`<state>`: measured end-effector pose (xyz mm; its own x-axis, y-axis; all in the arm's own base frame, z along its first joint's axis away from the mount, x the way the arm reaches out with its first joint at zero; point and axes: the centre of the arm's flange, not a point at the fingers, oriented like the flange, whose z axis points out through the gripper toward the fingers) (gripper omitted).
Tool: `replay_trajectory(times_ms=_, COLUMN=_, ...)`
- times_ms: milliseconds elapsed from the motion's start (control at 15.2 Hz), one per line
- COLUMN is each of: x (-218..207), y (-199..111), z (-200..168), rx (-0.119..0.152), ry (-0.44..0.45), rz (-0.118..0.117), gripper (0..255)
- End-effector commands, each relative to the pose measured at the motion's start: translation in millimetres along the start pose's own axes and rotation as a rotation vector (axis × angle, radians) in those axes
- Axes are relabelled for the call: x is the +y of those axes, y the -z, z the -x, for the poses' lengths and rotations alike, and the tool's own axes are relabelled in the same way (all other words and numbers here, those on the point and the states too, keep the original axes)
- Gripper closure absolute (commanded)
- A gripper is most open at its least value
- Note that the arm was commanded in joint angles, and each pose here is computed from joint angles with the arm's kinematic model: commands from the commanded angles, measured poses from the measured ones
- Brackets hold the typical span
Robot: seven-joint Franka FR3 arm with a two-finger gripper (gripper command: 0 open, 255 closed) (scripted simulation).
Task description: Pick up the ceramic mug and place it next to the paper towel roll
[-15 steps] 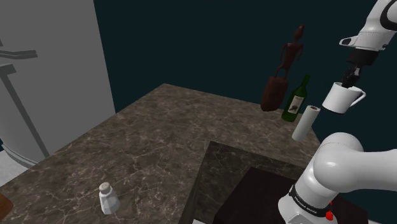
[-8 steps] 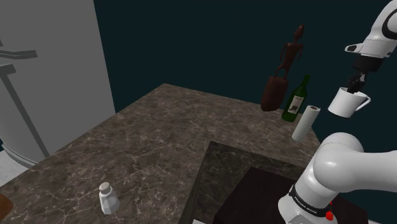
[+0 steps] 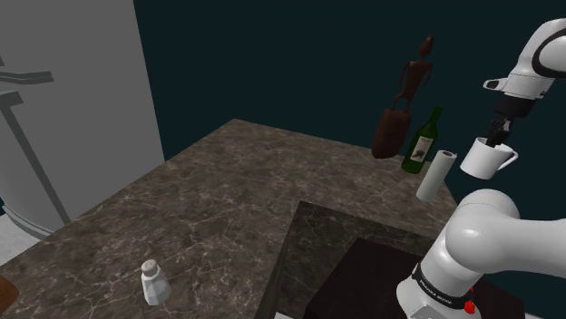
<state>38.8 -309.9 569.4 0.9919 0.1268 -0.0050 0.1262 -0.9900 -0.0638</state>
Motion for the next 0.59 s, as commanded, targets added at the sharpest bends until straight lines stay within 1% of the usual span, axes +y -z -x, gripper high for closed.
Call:
replay_trajectory(times_ms=0, x=0.6, y=-11.5, z=0.4, rx=0.000, ry=0.000, rz=0.000, gripper=255)
replay_trajectory(times_ms=528, x=3.3, y=-53.7, z=0.2, rx=0.000, ry=0.000, rz=0.000, gripper=255)
